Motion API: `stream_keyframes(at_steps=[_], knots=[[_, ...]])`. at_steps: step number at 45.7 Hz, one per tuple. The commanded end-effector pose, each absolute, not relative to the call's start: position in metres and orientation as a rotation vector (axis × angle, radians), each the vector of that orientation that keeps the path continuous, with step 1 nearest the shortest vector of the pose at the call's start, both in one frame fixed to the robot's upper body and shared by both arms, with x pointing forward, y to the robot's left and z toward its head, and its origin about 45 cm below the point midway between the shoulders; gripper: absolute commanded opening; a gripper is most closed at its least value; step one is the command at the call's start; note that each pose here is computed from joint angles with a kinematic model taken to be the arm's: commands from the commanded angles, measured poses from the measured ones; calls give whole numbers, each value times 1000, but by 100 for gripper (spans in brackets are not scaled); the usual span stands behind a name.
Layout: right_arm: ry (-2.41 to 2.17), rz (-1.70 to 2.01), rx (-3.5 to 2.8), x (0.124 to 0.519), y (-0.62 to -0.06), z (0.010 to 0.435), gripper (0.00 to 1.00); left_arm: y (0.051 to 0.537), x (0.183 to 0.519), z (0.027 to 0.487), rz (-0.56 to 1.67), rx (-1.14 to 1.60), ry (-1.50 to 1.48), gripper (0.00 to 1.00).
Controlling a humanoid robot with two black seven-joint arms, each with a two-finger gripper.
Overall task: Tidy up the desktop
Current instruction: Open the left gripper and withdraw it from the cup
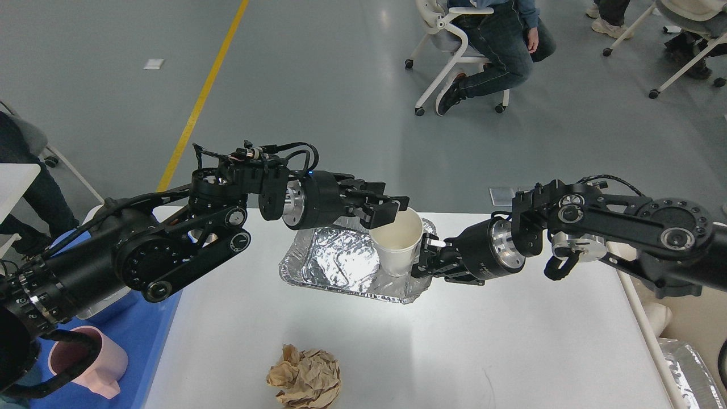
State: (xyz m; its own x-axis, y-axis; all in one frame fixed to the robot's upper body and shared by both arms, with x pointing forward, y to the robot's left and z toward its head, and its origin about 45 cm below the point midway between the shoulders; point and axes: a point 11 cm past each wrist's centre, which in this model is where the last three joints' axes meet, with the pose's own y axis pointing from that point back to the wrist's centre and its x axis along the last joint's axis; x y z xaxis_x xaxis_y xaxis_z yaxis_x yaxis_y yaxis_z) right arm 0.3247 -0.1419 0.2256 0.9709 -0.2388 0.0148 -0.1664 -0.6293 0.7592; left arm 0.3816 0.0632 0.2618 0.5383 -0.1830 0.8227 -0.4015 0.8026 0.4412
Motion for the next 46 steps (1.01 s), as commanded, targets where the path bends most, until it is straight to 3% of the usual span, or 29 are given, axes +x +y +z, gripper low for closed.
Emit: stream_keyframes(at_steps=[1, 6, 14, 19, 25, 32, 46], knots=[[-285, -109, 2263, 325, -142, 225, 0, 68, 385, 267, 158, 648, -1010, 89], [-285, -113, 2260, 325, -143, 224, 0, 80, 390, 280, 193, 633, -990, 92], [-287, -123, 2258, 323, -145, 221, 0, 142, 404, 312, 291, 670, -975, 94], [-295, -126, 2254, 323, -146, 220, 0, 200, 409, 328, 386, 718, -955, 94], [-300, -129, 2250, 323, -147, 219, 0, 285, 403, 316, 513, 870, -909, 94], [-296, -129, 2247, 322, -146, 217, 0, 370, 372, 310, 628, 1012, -907, 95], [-292, -137, 2241, 320, -147, 213, 0, 431, 276, 274, 699, 1069, -855, 97]])
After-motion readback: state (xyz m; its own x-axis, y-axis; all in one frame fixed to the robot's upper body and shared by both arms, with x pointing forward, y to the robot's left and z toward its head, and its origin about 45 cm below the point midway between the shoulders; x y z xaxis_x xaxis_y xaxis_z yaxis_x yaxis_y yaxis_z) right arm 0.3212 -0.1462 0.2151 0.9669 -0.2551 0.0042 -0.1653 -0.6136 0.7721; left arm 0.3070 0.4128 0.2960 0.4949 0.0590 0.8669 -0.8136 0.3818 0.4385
